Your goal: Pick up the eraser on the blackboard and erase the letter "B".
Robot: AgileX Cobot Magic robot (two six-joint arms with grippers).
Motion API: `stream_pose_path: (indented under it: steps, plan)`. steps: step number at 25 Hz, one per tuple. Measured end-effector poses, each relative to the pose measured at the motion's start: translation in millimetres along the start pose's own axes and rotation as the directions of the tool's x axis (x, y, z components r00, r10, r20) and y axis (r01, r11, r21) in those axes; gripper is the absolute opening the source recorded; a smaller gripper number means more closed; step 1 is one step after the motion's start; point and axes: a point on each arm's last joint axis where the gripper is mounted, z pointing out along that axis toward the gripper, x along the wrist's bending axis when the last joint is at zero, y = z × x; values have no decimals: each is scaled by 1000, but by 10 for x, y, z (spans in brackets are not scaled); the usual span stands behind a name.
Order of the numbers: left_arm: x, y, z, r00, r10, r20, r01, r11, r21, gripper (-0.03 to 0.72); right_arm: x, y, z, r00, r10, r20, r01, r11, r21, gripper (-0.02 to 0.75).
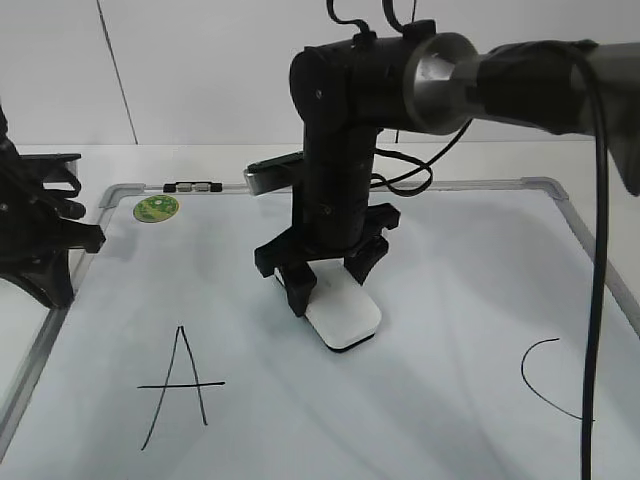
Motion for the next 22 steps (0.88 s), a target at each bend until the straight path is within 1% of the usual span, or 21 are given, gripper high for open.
stream_pose_path:
  steps: [2, 5, 9, 10, 12, 13, 16, 22]
  plan:
    - [0, 0, 0, 1000, 0, 0, 0, 1000, 0, 28, -59, 5, -3, 1000, 27, 9, -27, 1000, -1, 558]
    - [-1, 0, 0, 1000, -1, 1, 1, 1000, 0, 28, -232, 18, -16, 997, 82, 1, -82, 997, -6, 558]
    - [-1, 0, 0, 1000, -1, 1, 1, 1000, 0, 28, -665, 21, -45, 985, 175, 7, -175, 984, -17, 558]
    - [-1, 0, 0, 1000, -1, 1, 1, 1000, 0, 28, -808, 13, -55, 979, 204, 11, -204, 979, -21, 558]
    - [-1, 0, 0, 1000, -1, 1, 1, 1000, 0, 28, -987, -3, -69, 970, 241, 15, -240, 970, -24, 558]
    - [-1, 0, 0, 1000, -1, 1, 1, 1000, 0, 28, -1134, -19, -83, 962, 271, 16, -270, 962, -30, 558]
    - [-1, 0, 0, 1000, -1, 1, 1, 1000, 0, 28, -1348, -54, -98, 948, 317, 17, -316, 948, -38, 558]
    - [-1, 0, 0, 1000, -1, 1, 1, 1000, 0, 28, -1386, -63, -144, 947, 321, -3, -321, 946, -51, 558]
